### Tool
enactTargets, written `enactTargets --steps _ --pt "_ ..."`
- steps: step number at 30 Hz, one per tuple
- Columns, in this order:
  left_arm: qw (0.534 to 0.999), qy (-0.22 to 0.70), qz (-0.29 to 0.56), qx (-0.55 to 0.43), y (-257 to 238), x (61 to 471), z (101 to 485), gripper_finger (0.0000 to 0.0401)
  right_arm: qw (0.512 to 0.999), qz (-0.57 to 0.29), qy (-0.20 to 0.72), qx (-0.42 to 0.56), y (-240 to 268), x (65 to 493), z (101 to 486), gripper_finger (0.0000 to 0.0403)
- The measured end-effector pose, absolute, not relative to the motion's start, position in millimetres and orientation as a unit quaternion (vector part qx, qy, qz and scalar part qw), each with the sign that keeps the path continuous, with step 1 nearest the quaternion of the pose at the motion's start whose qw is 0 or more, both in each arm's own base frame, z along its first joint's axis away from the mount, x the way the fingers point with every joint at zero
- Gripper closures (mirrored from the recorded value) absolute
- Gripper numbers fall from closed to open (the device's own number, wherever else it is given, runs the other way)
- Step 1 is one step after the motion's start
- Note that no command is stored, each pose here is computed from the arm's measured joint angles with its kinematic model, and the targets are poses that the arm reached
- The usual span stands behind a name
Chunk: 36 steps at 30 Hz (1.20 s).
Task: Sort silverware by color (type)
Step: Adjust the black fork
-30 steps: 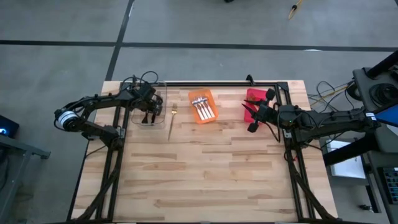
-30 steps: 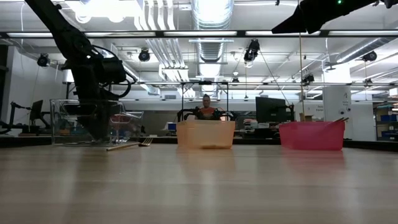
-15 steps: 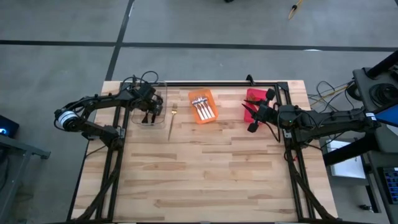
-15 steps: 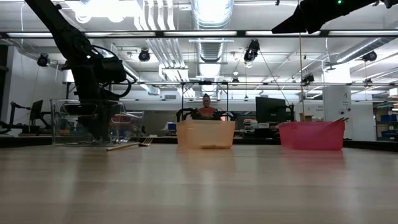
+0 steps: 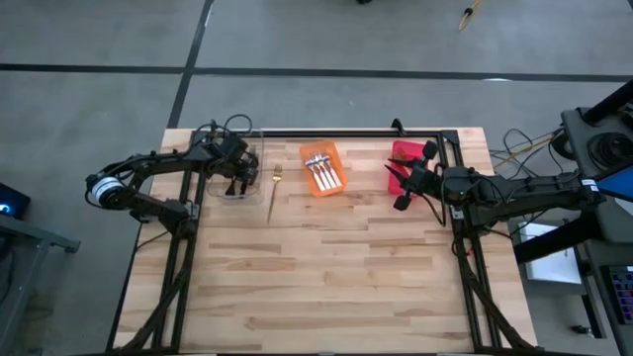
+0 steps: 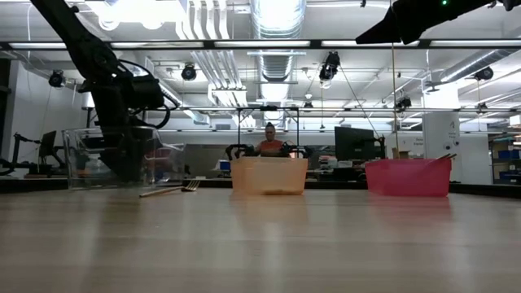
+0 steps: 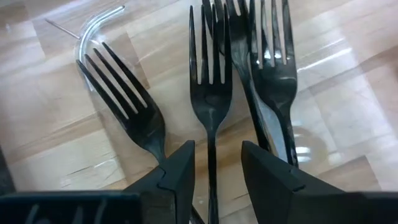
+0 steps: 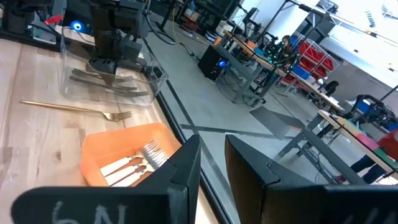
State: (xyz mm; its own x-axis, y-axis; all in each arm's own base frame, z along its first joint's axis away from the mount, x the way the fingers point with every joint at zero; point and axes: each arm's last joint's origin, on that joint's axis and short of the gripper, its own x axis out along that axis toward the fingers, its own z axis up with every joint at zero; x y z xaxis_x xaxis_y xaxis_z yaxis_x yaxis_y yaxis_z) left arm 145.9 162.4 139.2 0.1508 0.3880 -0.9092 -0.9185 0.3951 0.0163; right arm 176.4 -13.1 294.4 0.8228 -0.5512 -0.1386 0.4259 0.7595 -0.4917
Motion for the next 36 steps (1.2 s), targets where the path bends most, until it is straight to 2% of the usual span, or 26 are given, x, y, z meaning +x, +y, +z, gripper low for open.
enactTargets --steps 13,22,36 --pt "0.707 0.449 0.463 -0.290 160.7 149.7 139.4 0.0289 0.928 -0.263 0.139 -0.226 -13.1 176.4 294.4 0.0337" --pt "0.705 0.447 0.466 -0.294 160.6 149.7 139.2 0.0322 0.928 -0.263 0.139 -0.226 -13.1 176.3 294.4 0.0337" --pt "0.702 0.443 0.473 -0.296 161.1 150.1 139.7 0.0325 0.927 -0.263 0.140 -0.228 -13.1 176.3 294.3 0.0337"
